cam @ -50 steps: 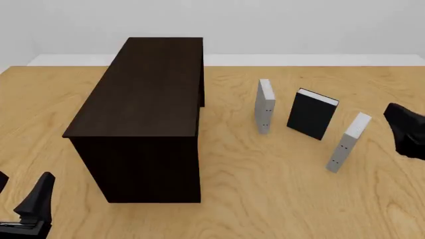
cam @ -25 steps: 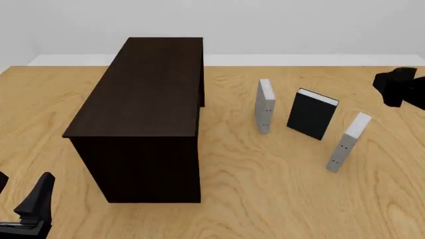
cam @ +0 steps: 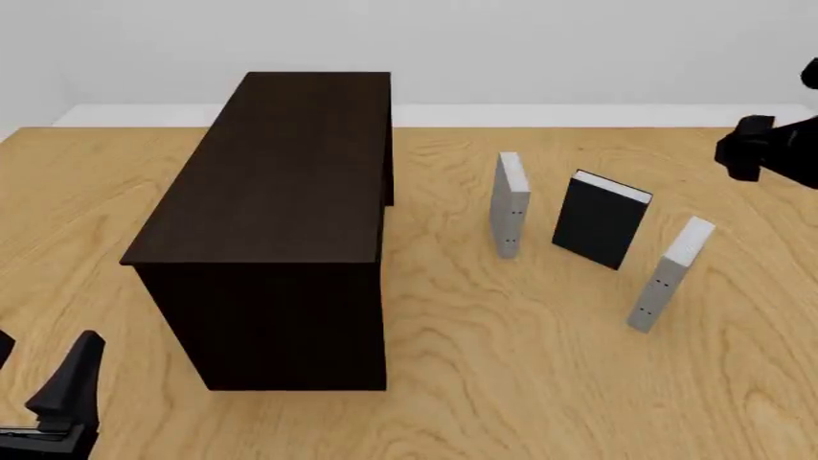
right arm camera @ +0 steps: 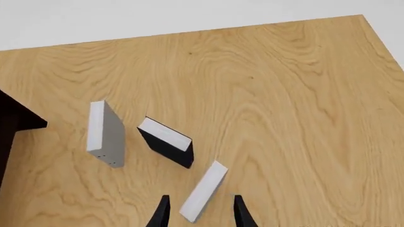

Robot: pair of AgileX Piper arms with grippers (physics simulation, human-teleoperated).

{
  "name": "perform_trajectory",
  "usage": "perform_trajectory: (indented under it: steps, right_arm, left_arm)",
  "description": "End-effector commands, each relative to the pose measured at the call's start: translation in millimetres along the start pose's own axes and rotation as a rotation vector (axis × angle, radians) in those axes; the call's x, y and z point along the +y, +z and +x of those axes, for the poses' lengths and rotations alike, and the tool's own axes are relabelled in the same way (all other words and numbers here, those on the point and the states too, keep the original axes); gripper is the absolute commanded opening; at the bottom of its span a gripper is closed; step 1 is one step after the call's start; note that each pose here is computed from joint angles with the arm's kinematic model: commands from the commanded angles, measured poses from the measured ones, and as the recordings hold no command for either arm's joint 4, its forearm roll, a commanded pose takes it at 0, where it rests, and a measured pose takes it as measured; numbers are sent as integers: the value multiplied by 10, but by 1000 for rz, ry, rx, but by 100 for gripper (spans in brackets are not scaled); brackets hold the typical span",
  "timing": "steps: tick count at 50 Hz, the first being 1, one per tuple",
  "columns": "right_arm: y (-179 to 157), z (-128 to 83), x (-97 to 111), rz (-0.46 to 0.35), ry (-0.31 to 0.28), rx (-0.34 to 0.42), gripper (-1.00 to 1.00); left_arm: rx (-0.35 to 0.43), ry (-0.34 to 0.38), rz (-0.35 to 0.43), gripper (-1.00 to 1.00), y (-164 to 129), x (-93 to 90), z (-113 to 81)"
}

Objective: Pick up the book on the right and place it under the cabinet shelf.

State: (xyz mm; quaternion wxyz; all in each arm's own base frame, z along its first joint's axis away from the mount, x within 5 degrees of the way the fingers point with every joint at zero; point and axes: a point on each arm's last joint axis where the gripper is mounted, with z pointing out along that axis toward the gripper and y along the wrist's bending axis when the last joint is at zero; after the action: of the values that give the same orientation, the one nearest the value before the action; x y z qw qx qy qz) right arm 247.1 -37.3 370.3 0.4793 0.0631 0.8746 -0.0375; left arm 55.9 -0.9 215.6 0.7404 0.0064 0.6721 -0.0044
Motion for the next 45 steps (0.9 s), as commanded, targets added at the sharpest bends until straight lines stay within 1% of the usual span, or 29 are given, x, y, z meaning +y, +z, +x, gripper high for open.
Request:
perform_trajectory:
  steps: [1,24,27,29,30,31,33,34,35,36,37,38,41,42,45]
  right_arm:
    - [150,-7,-20,6,3,35,100]
    - [169,-8,-20,6,6,39,100]
    - [140,-49,10,-4,-4,39,100]
    - [148,-75,-10,2,-9,54,100]
    - [189,-76,-62,17,-12,84,100]
    - [142,-114,-9,2,-12,68,100]
    - [155,-135,14,-6,-19,96,100]
    - [177,-137,6,-3,-9,117,100]
    - [173,-151,26,-9,-5,125,100]
    - [119,-202,40,-13,-12,117,100]
    - [106,-226,33,-11,-10,121,100]
    - [152,-216,-24,5,-3,154,100]
    - [110,-284,-2,-2,-9,153,100]
    - [127,-292,-46,11,3,168,100]
    - [174,-294,-103,24,-4,207,100]
  left_arm:
    - [-2,1,0,100,0,0,-3]
    - [-3,1,0,100,-1,0,-5]
    - [-3,1,0,100,-1,0,-12]
    - [-6,2,0,100,-1,0,-9]
    - [-8,2,0,100,0,0,-5]
    - [-8,2,0,100,0,0,-4]
    - [-7,2,0,100,-1,0,-11]
    - [-7,2,0,100,-1,0,-13]
    - [-7,2,0,100,-1,0,-12]
    - [-7,2,0,100,-1,0,-15]
    - [-6,2,0,100,-1,0,-15]
    - [-6,2,0,100,-1,0,-18]
    - [-6,2,0,100,-1,0,-10]
    - [-6,2,0,100,-1,0,-12]
    - [-7,2,0,100,-1,0,-11]
